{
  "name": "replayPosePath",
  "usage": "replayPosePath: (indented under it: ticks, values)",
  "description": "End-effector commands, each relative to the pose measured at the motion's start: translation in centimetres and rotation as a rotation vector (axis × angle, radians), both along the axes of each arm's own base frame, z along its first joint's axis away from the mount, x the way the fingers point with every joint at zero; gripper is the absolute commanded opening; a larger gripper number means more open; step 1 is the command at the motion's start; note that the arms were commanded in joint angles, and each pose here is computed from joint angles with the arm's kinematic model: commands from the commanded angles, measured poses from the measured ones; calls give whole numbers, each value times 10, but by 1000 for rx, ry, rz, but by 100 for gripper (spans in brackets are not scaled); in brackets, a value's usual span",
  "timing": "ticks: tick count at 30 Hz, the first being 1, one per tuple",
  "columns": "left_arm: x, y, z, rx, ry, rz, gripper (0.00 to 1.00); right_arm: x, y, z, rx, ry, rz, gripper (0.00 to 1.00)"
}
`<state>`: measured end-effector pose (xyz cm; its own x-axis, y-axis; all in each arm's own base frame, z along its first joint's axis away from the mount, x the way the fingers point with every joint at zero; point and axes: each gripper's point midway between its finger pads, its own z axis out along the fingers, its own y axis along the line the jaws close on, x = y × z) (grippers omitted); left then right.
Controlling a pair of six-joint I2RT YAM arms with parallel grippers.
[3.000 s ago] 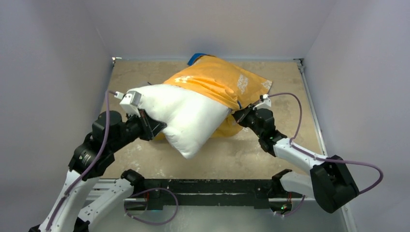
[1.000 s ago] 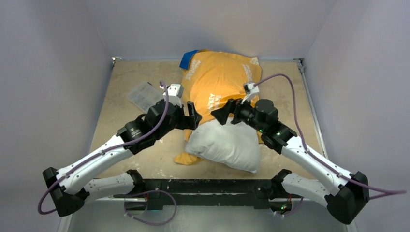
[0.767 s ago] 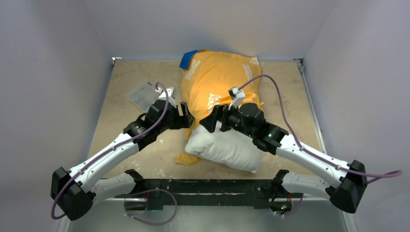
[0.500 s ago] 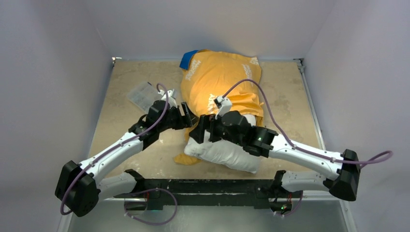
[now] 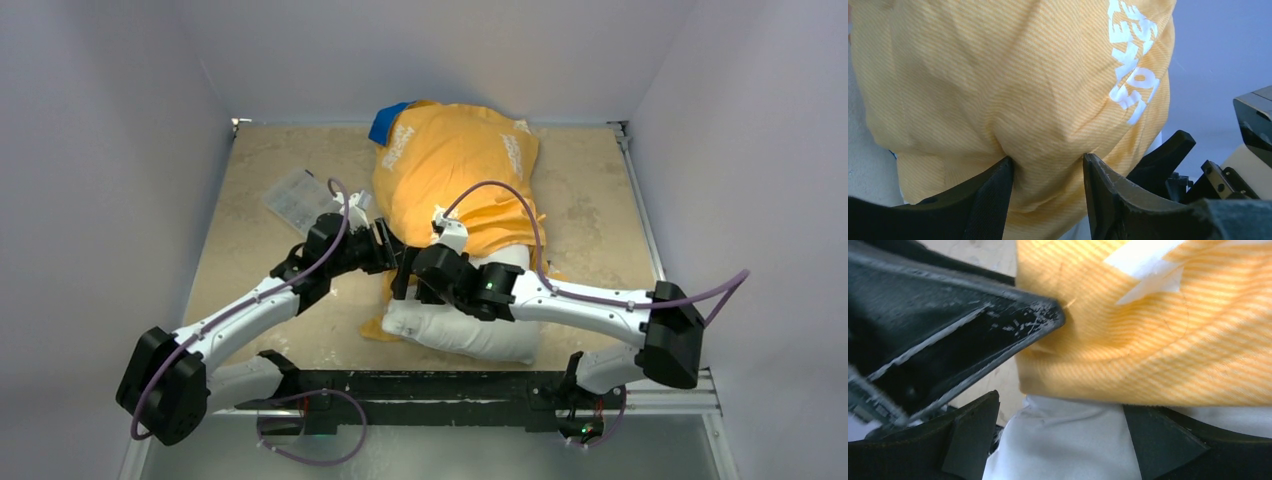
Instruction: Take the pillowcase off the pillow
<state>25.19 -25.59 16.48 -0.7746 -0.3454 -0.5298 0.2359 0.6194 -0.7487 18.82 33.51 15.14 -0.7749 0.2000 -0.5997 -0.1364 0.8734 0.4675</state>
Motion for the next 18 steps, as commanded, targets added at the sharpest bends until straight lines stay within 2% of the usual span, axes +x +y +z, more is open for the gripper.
replayPosePath:
  ticks: [1,7,12,15,17,18]
  values:
    - [1,-9,9,-62,-28,-36,49,-10,-67,-72,-347,119,-177,97]
    - [-1,-11,-1,-58,-11,-56,29,-5,-70,-86,-410,110,-200,89]
    - [1,-10,-9,-27,-4,-52,0,-2,-64,-84,-414,88,-158,84]
    - [6,-9,-13,-5,-9,-36,0,-2,-68,-87,-450,84,-145,73]
    - [12,-7,-13,19,-22,-20,0,-2,-70,-88,-468,84,-137,62]
    - [15,-6,-13,34,-27,-11,0,-3,-71,-88,-471,84,-134,54]
